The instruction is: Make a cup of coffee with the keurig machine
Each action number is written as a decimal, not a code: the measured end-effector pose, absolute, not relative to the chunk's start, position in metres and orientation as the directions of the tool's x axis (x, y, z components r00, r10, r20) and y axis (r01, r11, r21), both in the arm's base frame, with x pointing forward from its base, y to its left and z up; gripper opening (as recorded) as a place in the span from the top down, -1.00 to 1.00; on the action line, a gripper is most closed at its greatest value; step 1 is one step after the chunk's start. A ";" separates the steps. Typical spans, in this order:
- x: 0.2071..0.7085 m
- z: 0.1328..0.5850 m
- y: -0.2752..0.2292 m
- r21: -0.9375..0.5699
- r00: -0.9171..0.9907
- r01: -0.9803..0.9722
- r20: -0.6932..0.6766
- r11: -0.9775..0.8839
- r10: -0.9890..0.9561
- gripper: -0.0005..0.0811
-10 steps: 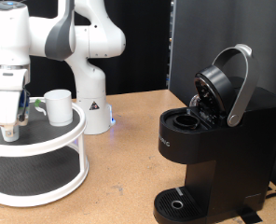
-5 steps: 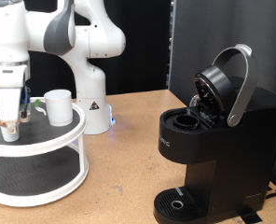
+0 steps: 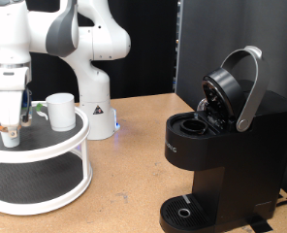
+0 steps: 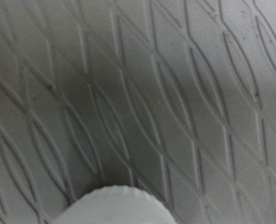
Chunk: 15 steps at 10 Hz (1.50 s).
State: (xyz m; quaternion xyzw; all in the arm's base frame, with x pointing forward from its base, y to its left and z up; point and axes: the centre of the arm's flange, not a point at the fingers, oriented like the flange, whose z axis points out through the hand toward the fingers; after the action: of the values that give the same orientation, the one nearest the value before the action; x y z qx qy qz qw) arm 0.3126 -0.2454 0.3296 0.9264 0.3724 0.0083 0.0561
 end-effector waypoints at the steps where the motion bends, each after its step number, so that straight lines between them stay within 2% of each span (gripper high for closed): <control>1: 0.313 0.330 -0.245 0.111 0.722 0.689 -0.027 -0.716 0.691 -0.66; 2: 0.314 0.330 -0.244 0.112 0.722 0.689 -0.028 -0.716 0.691 -0.32; 3: 0.314 0.331 -0.244 0.114 0.723 0.688 -0.029 -0.717 0.690 -0.10; 10: 0.316 0.332 -0.244 0.115 0.724 0.687 -0.030 -0.717 0.689 -0.09; 12: 0.318 0.337 -0.241 0.101 0.727 0.684 -0.026 -0.722 0.686 0.51; 13: 0.319 0.340 -0.239 0.095 0.728 0.684 -0.022 -0.723 0.685 0.51; 14: 0.319 0.344 -0.237 0.095 0.726 0.686 -0.018 -0.722 0.687 0.88; 15: 0.320 0.347 -0.235 0.097 0.724 0.687 -0.016 -0.720 0.689 0.94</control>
State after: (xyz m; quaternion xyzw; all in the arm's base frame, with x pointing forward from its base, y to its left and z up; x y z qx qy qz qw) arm 0.3195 -0.2350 0.3470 0.9273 0.3711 0.0103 0.0480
